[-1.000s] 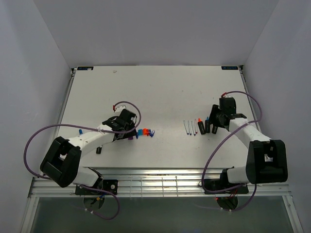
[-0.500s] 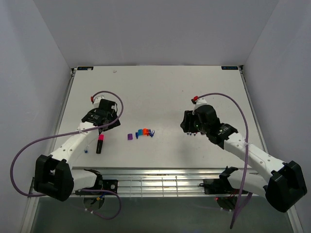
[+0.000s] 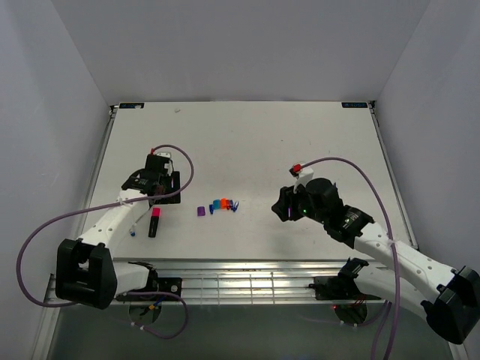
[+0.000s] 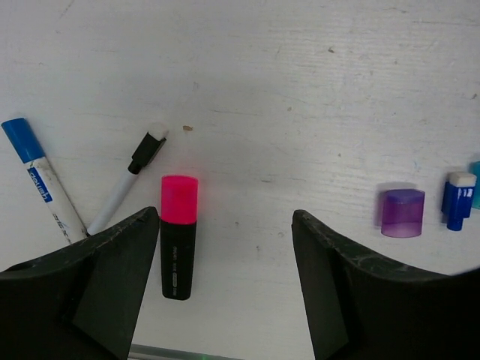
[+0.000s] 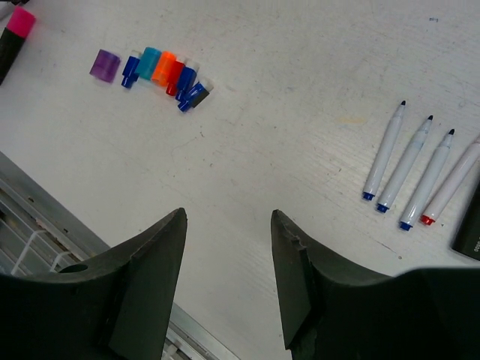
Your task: Open the pen caps
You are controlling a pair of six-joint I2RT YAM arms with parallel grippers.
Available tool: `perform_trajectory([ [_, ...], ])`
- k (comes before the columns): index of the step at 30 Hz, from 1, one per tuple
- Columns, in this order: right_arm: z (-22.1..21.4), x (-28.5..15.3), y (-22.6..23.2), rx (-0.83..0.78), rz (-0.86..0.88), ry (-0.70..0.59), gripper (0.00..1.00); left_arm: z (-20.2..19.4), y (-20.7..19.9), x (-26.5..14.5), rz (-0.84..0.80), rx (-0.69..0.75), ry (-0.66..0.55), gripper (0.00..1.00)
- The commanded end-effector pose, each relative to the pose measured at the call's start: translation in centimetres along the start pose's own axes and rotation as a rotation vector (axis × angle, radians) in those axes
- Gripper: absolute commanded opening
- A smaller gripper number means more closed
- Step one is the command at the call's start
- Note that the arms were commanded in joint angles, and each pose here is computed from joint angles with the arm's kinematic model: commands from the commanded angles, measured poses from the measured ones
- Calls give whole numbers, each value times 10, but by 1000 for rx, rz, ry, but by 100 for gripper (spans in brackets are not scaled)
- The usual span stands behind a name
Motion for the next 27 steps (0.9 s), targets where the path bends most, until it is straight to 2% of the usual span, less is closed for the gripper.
perform_trajectory([
  [1,13,-6,6,-54,40,-69,55,9,9,8,11,26,-14,82],
  [5,13,-7,15,-59,108,-95,56,13,-1,15,-14,-127,8,82],
  [6,11,-5,14,-60,106,-91,56,12,-3,16,1,-225,25,82],
  [10,6,-2,16,-60,122,-72,56,2,-4,21,55,-377,90,82],
  [16,-3,4,16,-57,136,-47,56,-4,10,10,107,-466,30,90],
  [19,-4,5,13,-57,122,-42,56,-9,19,9,142,-502,48,91],
  [21,-3,4,12,-58,115,-48,56,-20,24,11,181,-513,103,94],
  [27,-4,4,8,-63,96,-56,56,-33,39,15,214,-660,164,96],
])
Point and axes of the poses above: each gripper's point midway between its finger pads, its own x axis out along the fingers, its own y axis along the line the jaws close on, z = x × y, the point moved 2 cm from there along -x, back along the fingers, and after that the axes turned 4 degrees about x, right-handed, at the moved point
